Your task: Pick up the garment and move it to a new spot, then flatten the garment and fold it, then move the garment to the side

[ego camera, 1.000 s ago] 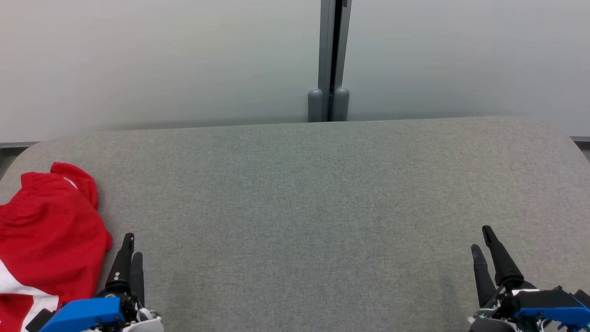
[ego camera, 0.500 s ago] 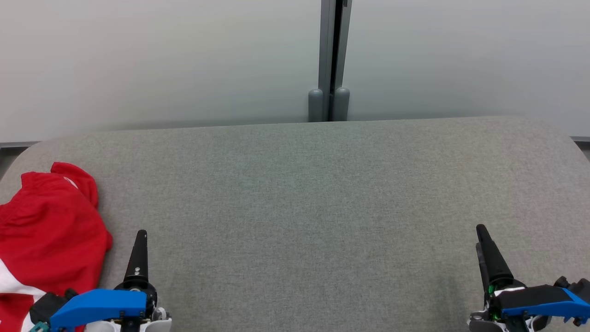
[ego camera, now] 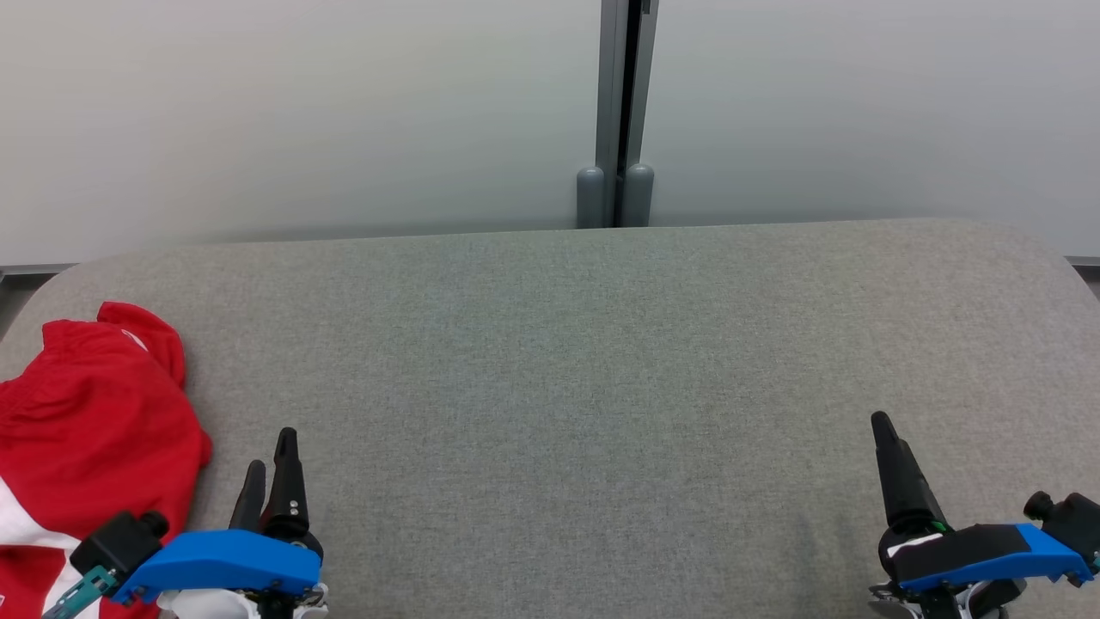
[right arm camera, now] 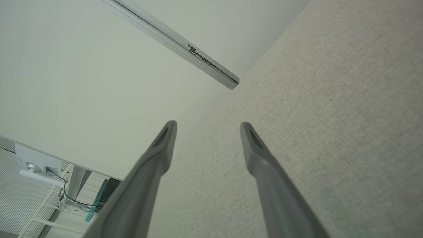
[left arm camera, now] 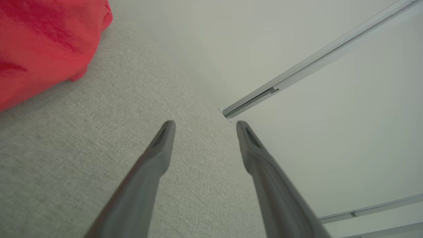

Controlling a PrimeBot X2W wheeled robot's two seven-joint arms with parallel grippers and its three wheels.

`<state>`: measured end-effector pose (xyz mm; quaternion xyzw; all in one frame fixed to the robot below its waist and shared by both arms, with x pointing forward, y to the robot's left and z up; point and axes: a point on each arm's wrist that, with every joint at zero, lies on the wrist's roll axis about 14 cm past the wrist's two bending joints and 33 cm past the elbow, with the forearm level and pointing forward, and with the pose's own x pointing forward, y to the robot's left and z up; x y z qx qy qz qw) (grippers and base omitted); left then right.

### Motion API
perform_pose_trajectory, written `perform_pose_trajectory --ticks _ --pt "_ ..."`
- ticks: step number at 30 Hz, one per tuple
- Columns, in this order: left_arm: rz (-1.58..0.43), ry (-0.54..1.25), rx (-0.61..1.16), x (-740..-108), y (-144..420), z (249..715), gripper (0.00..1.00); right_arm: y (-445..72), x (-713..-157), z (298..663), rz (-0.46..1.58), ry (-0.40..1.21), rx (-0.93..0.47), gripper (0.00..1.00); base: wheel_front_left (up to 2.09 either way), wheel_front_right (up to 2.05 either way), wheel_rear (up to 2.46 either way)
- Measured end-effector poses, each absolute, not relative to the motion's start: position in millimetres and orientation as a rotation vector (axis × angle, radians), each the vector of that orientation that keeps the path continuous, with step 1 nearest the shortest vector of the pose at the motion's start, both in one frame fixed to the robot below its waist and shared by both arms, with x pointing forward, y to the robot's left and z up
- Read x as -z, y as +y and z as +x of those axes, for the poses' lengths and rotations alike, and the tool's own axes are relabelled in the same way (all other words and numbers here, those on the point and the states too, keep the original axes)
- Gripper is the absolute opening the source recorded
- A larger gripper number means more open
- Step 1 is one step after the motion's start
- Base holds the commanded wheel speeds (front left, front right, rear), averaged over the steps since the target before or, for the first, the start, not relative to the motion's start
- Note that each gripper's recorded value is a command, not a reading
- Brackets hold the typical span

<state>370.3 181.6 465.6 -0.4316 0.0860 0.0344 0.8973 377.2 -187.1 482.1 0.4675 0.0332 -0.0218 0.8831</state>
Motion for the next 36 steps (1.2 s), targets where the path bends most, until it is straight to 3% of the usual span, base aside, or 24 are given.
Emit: perform_pose_trajectory --ticks 36 --pt "-0.350 0.107 -0.008 -477.8 177.2 369.8 1.00 -178.3 -492.0 383.2 0.451 0.030 -0.023 1.00 0.00 0.00 0.00"
